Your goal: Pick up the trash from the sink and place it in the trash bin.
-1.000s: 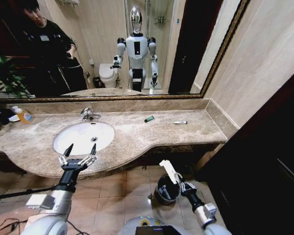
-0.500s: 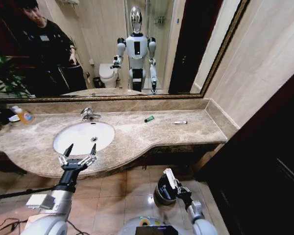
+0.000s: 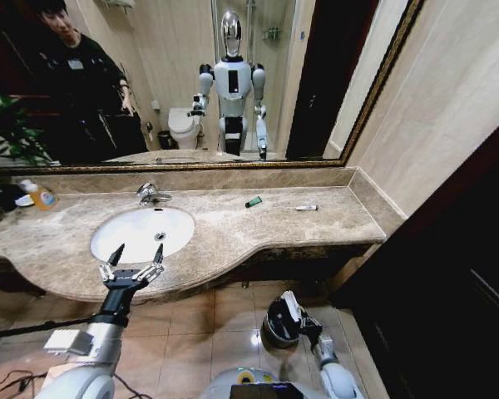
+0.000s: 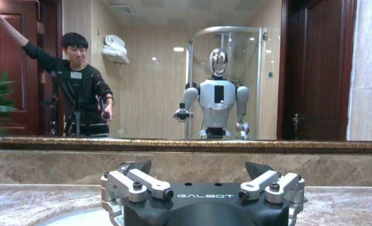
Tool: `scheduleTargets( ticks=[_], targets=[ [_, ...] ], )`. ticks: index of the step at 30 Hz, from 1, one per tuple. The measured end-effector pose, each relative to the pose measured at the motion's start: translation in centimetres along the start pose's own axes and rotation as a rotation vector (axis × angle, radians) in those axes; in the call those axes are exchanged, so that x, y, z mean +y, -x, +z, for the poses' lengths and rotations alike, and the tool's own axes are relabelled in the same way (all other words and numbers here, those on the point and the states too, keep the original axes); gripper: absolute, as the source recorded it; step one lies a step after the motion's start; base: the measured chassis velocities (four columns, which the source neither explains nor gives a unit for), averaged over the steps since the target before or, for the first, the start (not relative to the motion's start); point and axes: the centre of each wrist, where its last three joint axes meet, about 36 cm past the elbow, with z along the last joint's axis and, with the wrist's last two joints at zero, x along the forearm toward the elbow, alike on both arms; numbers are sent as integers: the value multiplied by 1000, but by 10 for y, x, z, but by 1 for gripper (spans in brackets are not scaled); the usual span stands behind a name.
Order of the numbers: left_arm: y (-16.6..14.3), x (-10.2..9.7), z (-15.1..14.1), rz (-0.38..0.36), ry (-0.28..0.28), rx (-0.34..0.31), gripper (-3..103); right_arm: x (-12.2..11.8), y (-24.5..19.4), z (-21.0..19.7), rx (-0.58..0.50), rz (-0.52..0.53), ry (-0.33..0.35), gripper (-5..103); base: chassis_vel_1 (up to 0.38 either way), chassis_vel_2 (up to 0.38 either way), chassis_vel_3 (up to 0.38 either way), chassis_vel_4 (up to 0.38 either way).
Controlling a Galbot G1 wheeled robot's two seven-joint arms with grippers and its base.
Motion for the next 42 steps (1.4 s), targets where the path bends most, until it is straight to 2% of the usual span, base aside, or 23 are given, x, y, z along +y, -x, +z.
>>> scheduleTargets(
  ticks=[5, 10, 24, 25, 26, 29, 30, 33, 35, 36, 38, 39, 41, 42],
  targets=[
    [0, 0, 0, 0, 0, 0, 100, 3, 5, 26, 20, 22, -36, 0, 0, 0, 0, 0],
    [0, 0, 0, 0, 0, 0, 100, 11, 9, 40, 32, 23, -26, 0, 0, 0, 0, 0],
    [0, 0, 0, 0, 0, 0, 100, 32, 25, 35, 34, 12, -17, -2, 0, 0, 0, 0],
    [0, 0, 0, 0, 0, 0, 100, 32, 25, 35, 37, 14, -26, 3, 0, 0, 0, 0],
    [0, 0, 0, 0, 0, 0, 100, 32, 25, 35, 37, 14, -26, 3, 0, 0, 0, 0],
    [0, 0, 0, 0, 0, 0, 100, 32, 25, 35, 45, 15, -45, 20, 0, 0, 0, 0],
    [0, 0, 0, 0, 0, 0, 100, 32, 25, 35, 45, 15, -45, 20, 0, 0, 0, 0],
    [0, 0, 0, 0, 0, 0, 100, 32, 26, 34, 47, 15, -53, 35, 0, 0, 0, 0],
    [0, 0, 0, 0, 0, 0, 100, 32, 26, 34, 46, 15, -58, 35, 0, 0, 0, 0],
    [0, 0, 0, 0, 0, 0, 100, 32, 26, 33, 44, 14, -61, 46, 0, 0, 0, 0],
    [0, 0, 0, 0, 0, 0, 100, 33, 27, 33, 43, 13, -62, 46, 0, 0, 0, 0],
    [0, 0, 0, 0, 0, 0, 100, 34, 27, 32, 40, 11, -62, 57, 0, 0, 0, 0],
    [0, 0, 0, 0, 0, 0, 100, 35, 27, 31, 39, 9, -62, 57, 0, 0, 0, 0],
    [0, 0, 0, 0, 0, 0, 100, 36, 26, 30, 38, 8, -62, 62, 0, 0, 0, 0]
  ],
)
